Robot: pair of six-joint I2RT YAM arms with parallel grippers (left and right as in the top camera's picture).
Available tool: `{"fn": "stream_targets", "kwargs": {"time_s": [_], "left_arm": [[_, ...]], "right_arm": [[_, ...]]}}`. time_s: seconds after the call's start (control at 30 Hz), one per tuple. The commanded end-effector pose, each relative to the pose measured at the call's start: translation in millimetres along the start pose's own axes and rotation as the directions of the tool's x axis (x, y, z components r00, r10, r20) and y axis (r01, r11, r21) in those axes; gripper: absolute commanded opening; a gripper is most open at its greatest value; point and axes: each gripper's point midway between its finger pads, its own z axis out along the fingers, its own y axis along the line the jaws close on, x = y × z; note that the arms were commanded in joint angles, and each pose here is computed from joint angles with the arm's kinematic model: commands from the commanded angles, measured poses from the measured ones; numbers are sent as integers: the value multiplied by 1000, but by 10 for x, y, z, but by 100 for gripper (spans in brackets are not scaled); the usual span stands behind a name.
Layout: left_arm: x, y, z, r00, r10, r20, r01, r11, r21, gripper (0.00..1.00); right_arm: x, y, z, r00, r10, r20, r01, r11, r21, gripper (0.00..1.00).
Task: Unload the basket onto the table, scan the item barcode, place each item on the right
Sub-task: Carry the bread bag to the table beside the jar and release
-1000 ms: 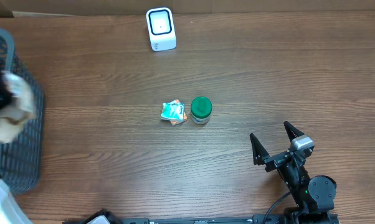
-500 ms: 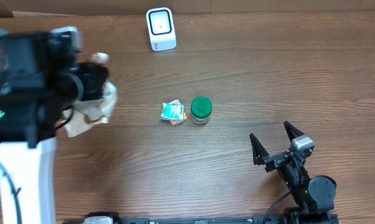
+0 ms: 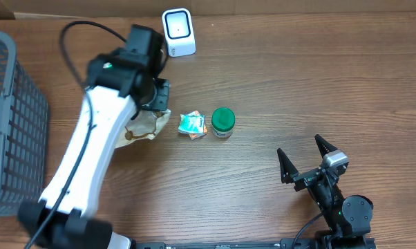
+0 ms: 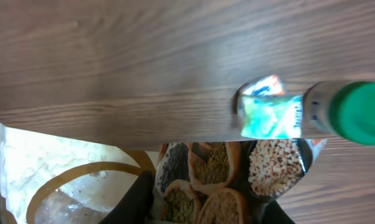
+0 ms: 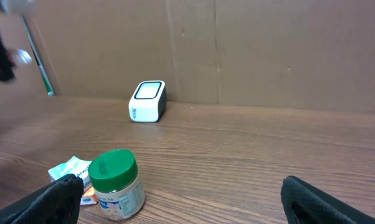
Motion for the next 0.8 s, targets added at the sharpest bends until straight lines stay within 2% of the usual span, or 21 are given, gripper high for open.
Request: {"fn": "stream_targets", "kwargs": {"time_s": [0.0,0.2,0.33,0.43,0.47,0.63,0.77], "left_arm": [[86,-55,343,995,-48,-87,44,998,-46,4],[215,-140,761,964,-167,-206,150,984,-97,5],[228,-158,892,943,-250,-218,227,966,-125,4],[232,-167,963,908,-363,-211,335,929,-157,4],[236,-171,995,872,-447,-200,416,892,-178,4],[284,-187,1104,707,-689,-158,645,720,-257,5],[337,-191,1212,519,-849,-98,791,520,-322,4]], "right_arm": [[18,4,1,1000,2,4,-2,1000,-2,100],[18,4,1,1000,2,4,-2,1000,-2,100],[18,4,1,1000,2,4,-2,1000,-2,100],[18,5,1,1000,2,4,-2,1000,-2,100],[18,4,1,1000,2,4,-2,1000,-2,100],[18,4,1,1000,2,4,-2,1000,-2,100],[18,5,1,1000,2,4,-2,1000,-2,100]]}}
